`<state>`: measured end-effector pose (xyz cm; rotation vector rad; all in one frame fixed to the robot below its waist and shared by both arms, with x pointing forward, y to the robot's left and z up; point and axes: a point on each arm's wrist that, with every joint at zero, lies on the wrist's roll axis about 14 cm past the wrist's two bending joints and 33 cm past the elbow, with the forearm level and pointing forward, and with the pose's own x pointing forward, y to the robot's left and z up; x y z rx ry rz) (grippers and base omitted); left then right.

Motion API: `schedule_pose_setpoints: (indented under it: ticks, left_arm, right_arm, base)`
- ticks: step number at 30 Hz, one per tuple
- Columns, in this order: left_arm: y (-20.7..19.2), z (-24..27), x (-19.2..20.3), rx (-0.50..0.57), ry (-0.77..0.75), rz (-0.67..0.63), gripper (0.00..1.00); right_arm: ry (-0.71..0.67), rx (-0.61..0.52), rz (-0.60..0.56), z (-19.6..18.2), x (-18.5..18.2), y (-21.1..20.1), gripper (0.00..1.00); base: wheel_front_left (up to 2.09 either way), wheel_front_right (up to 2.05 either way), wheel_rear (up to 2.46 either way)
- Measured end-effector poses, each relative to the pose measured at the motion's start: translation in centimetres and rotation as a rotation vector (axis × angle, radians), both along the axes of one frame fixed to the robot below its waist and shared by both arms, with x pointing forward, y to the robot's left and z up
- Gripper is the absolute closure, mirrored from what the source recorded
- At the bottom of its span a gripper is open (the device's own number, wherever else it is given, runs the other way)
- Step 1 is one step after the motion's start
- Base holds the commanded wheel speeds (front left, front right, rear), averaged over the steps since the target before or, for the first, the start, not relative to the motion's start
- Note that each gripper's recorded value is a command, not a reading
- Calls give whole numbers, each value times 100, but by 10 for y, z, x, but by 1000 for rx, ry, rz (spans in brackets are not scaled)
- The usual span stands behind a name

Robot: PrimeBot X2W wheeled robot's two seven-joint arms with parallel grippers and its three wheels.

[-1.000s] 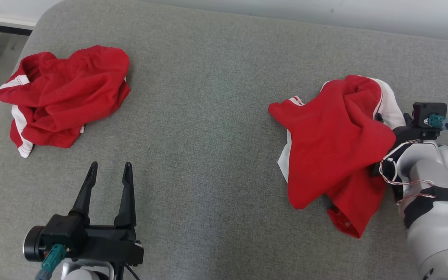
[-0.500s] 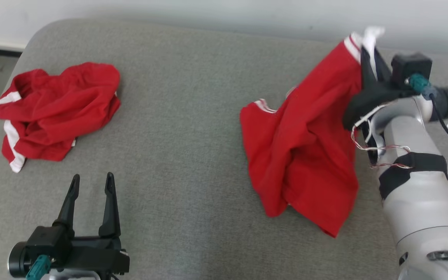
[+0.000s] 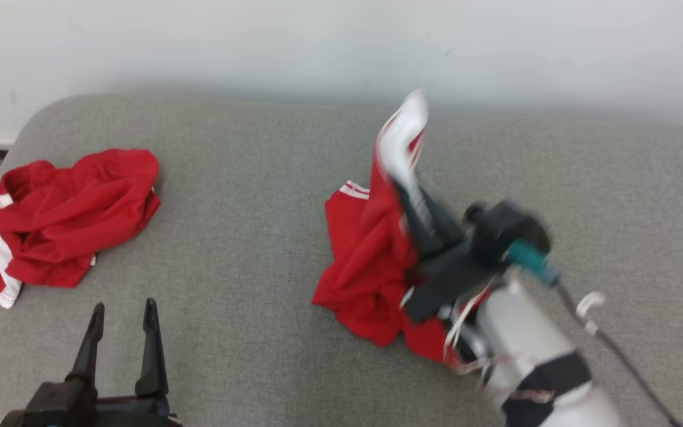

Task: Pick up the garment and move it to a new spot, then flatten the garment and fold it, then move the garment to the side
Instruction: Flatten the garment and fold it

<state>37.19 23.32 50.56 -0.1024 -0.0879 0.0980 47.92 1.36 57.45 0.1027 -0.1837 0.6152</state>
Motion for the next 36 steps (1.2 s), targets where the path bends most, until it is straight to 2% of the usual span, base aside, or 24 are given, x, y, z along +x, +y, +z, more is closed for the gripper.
schedule_pose_setpoints:
  ticks: [7,12,13,14,15,16,22,26,31,34,36]
  left_arm:
    - [0,6,-10,-3,-19,4,0]
    - [7,9,-17,-1,-26,25,0]
    - [7,9,-19,-1,-27,28,0]
    - [9,9,-20,-1,-28,33,0]
    - [10,10,-21,-2,-28,37,0]
    - [11,10,-22,-2,-28,41,0]
    - [15,6,-26,-4,-17,52,0]
    - [12,8,-24,-3,-24,42,0]
    - [6,10,-20,-10,-33,27,0]
    - [2,11,-18,-14,-35,17,0]
    - [2,11,-18,-16,-36,15,0]
  right_arm:
    - [151,33,166,-43,-65,40,100]
    - [275,7,289,-81,-109,69,100]
    - [297,3,302,-87,-115,72,87]
    - [311,2,320,-90,-121,76,68]
    - [318,4,333,-91,-124,79,8]
    - [323,12,341,-90,-126,81,0]
    - [277,115,303,-60,-114,74,0]
    - [195,183,221,-32,-99,52,0]
    - [125,173,42,-25,-75,1,0]
    - [121,131,-90,-36,-62,-38,0]
    - [136,89,-132,-48,-59,-51,0]
  base:
    - [0,0,0]
    - [0,0,0]
    - [0,0,0]
    - [0,0,0]
    - [0,0,0]
    - [0,0,0]
    - [0,0,0]
    - [0,0,0]
    - [0,0,0]
    - [0,0,0]
    - [0,0,0]
